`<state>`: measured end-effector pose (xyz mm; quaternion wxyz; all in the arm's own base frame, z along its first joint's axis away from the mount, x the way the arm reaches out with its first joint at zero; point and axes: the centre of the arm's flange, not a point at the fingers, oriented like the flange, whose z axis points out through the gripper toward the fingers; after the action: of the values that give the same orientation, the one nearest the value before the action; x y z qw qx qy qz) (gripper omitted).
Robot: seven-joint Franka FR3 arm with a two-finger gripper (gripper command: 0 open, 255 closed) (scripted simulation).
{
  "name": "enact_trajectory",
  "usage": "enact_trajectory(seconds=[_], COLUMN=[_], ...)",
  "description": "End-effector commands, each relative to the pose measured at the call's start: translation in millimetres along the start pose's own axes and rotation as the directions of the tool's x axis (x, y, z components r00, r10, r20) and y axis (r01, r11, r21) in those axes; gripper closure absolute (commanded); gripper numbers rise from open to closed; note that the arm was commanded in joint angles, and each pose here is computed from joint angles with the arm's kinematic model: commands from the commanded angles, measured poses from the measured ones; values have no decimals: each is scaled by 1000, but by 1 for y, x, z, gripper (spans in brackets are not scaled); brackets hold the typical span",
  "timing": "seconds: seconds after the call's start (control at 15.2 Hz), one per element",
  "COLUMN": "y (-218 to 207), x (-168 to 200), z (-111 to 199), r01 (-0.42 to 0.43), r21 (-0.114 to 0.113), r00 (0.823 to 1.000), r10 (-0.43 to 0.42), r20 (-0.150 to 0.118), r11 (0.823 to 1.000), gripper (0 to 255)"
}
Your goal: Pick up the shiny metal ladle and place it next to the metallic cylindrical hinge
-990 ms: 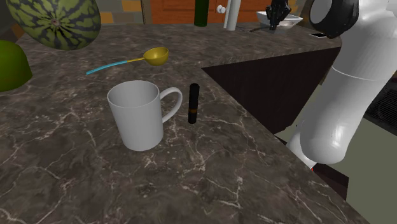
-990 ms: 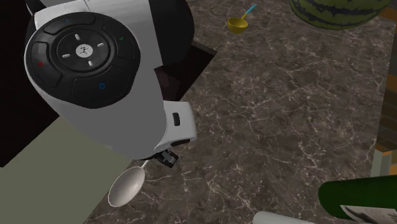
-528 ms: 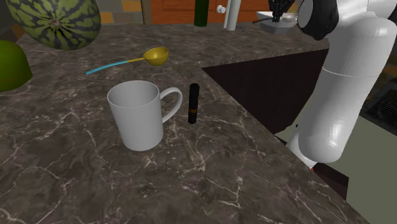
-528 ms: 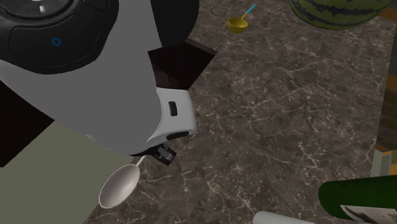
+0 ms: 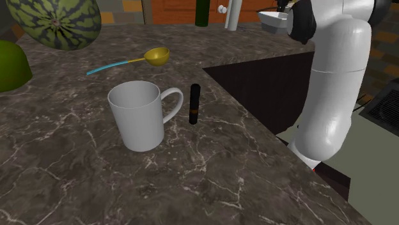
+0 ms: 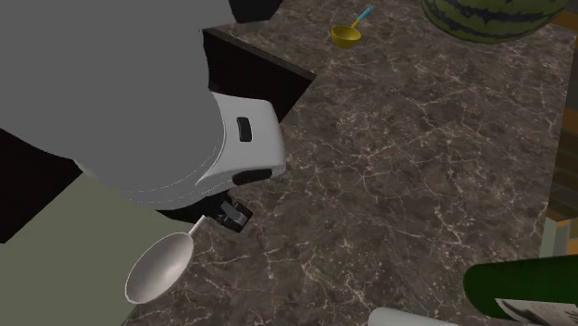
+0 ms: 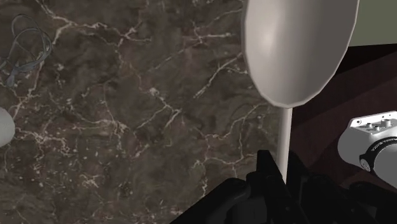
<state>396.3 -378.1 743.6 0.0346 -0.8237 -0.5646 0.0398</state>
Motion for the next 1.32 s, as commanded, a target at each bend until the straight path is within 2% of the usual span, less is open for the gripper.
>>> enact_trajectory(seconds=[0.0,0.13,1.25], y=[0,-1,-71], x=[-2,-2,211], z=[-11,-17,-15], r01=[2,2,2], r21=[2,2,2], r00=[1000,1000,1000], r10=[-2,-2,-2], r20=[-1,-1,-1], r11=[1000,1000,1000], gripper=[255,255,255])
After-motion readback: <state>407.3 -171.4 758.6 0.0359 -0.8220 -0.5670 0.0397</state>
